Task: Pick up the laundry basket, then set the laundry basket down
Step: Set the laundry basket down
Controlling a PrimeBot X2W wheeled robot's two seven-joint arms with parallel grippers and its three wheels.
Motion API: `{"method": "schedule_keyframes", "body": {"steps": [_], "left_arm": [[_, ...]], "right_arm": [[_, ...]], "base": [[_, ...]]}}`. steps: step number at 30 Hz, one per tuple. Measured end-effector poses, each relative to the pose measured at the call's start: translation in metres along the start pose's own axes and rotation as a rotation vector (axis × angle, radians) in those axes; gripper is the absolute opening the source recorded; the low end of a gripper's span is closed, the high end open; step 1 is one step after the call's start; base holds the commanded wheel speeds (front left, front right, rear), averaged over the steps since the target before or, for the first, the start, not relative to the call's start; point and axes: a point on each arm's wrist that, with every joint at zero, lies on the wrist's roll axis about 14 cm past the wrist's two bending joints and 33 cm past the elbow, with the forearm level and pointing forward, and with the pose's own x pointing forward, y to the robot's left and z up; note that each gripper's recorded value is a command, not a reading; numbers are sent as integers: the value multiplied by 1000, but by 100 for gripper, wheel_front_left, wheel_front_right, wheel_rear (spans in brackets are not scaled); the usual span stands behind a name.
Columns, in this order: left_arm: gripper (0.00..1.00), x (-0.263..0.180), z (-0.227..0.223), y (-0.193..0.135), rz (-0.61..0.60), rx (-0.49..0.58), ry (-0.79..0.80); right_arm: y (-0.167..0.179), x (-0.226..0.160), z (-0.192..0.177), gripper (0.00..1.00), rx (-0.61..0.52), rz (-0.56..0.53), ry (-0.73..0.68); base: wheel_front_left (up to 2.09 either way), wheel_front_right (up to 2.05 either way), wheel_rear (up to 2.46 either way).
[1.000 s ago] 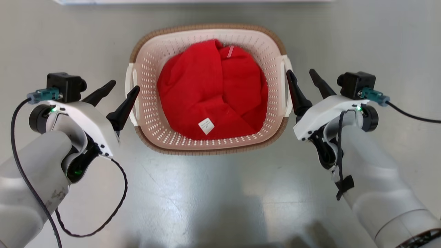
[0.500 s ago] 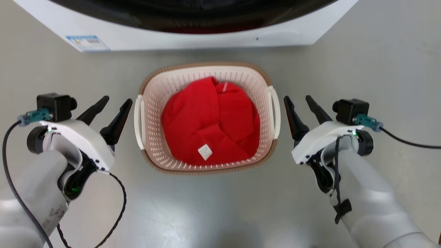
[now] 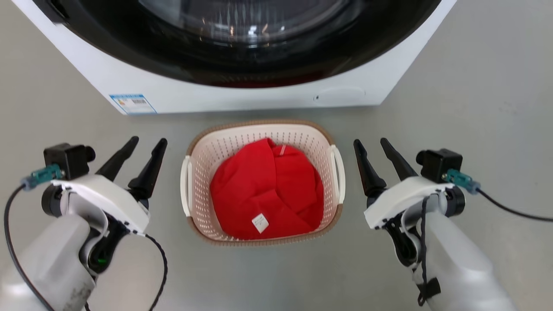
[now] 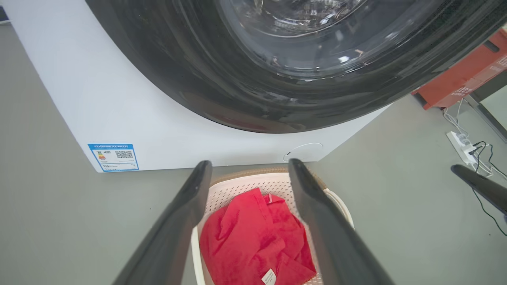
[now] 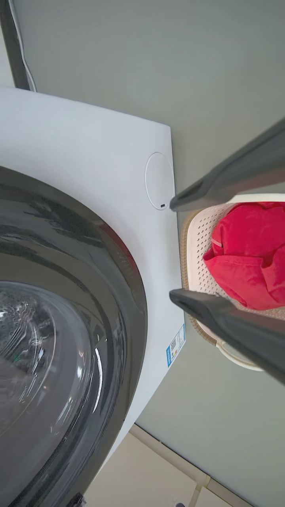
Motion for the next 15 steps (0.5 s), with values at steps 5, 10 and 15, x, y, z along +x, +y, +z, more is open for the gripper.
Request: {"method": "schedule_keyframes", "body": {"steps": [5, 10, 15], "left_arm": [[100, -17, 18, -11, -10, 38, -71], [100, -35, 30, -15, 4, 46, -129], [100, -55, 37, -16, 27, 54, -169]], "right_arm": [[6, -16, 17, 100, -6, 5, -66], [16, -32, 35, 100, -18, 28, -133], [28, -49, 51, 100, -19, 53, -200]], "base": [[0, 0, 0], [0, 0, 0], [0, 0, 0]]}}
